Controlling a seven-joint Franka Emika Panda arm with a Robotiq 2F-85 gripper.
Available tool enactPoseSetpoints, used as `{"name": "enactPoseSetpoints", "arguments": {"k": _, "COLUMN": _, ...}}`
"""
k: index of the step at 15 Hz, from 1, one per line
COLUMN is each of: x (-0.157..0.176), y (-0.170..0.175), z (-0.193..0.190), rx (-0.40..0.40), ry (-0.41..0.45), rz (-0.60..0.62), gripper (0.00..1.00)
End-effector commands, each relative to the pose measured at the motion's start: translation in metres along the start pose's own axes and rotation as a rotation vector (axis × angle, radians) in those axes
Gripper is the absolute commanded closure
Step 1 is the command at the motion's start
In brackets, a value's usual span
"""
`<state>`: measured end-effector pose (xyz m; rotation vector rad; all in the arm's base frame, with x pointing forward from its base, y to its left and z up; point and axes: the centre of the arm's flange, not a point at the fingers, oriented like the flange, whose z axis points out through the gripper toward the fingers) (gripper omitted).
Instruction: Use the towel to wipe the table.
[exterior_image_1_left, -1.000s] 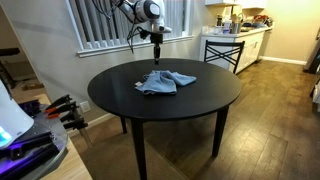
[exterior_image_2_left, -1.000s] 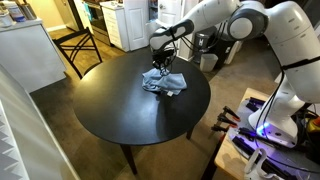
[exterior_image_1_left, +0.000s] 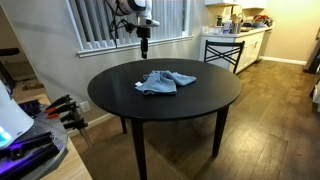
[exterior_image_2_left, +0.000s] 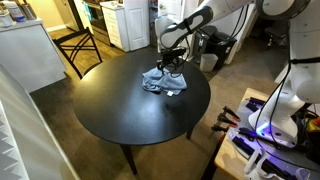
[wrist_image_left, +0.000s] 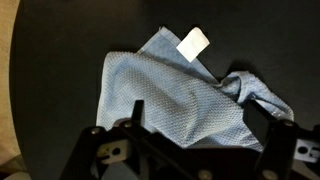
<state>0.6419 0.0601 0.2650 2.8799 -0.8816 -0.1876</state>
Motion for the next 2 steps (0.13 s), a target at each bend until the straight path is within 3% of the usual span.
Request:
{"name": "enactPoseSetpoints", "arguments": {"k": 1, "x": -0.0008, "y": 0.0006, "z": 0.0000, "rx": 0.000, "ry": -0.001, "rz": -0.002, "gripper": 0.00}}
{"name": "enactPoseSetpoints", "arguments": {"k": 2, "x": -0.0011, "y": 0.0009, "z": 0.0000, "rx": 0.000, "ry": -0.001, "rz": -0.002, "gripper": 0.00}}
